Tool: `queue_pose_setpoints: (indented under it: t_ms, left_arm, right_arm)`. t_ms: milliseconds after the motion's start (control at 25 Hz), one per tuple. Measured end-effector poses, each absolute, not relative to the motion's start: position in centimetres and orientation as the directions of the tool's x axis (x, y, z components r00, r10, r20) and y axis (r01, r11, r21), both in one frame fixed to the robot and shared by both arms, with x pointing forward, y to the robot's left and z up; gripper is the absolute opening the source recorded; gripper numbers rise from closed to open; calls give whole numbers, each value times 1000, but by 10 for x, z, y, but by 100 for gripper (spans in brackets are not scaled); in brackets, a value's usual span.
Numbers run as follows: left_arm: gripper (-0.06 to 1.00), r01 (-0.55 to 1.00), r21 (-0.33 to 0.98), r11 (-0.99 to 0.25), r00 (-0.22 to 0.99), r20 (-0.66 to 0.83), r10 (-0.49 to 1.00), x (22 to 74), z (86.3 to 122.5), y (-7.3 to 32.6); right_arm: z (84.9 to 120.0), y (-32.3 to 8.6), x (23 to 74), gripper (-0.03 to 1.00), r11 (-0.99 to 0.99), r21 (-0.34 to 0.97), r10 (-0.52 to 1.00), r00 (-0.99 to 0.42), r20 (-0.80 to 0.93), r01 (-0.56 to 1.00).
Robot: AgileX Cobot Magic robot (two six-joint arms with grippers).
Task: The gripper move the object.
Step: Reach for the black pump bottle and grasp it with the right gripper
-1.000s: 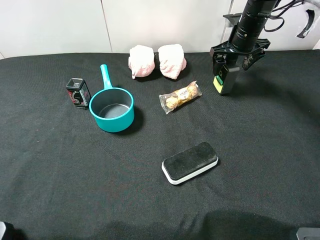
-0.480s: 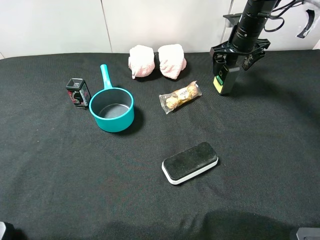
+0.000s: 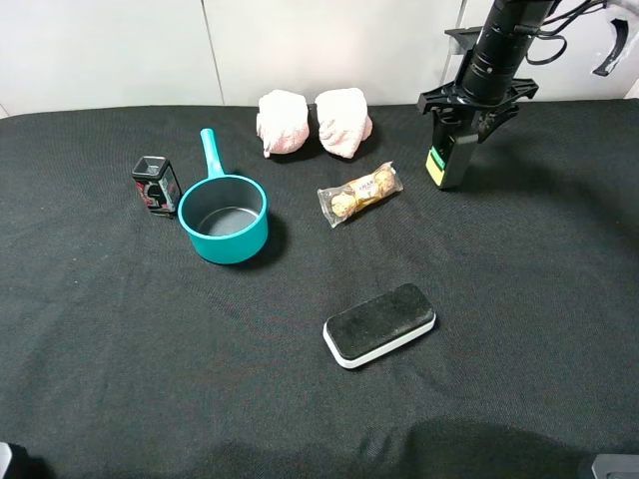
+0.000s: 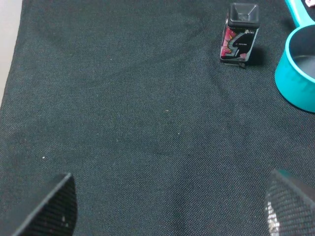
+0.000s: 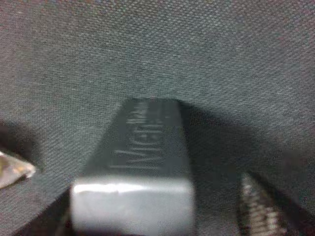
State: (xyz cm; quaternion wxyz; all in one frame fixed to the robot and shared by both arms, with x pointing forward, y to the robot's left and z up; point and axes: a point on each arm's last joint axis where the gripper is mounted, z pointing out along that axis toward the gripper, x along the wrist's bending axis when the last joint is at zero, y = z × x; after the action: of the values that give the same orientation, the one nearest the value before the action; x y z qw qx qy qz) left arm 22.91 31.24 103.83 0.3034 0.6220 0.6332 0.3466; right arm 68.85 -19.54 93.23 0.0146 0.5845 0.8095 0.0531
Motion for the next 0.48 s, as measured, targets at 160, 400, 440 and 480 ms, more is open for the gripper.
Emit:
queue_pose_setpoints:
  t_ms: [160,400,440,480]
  left_arm:
    - [76,577,816,-14,-42,47,998,229,1038,312]
    - [76,577,816,-14,-42,47,998,229,1038,312]
    - [76,577,816,-14,-42,47,998,229,1038,312]
    - [76,577,816,-14,-42,47,998,229,1038,312]
  right_arm:
    - [932,-192,688,30,308,103,948,-315,54,946]
    - [933,-192,688,29,308,101,948,-315,54,946]
    - [933,-192,687,29,308,100,948,-315,54,946]
    - [933,-192,687,29,308,100,948,-315,54,946]
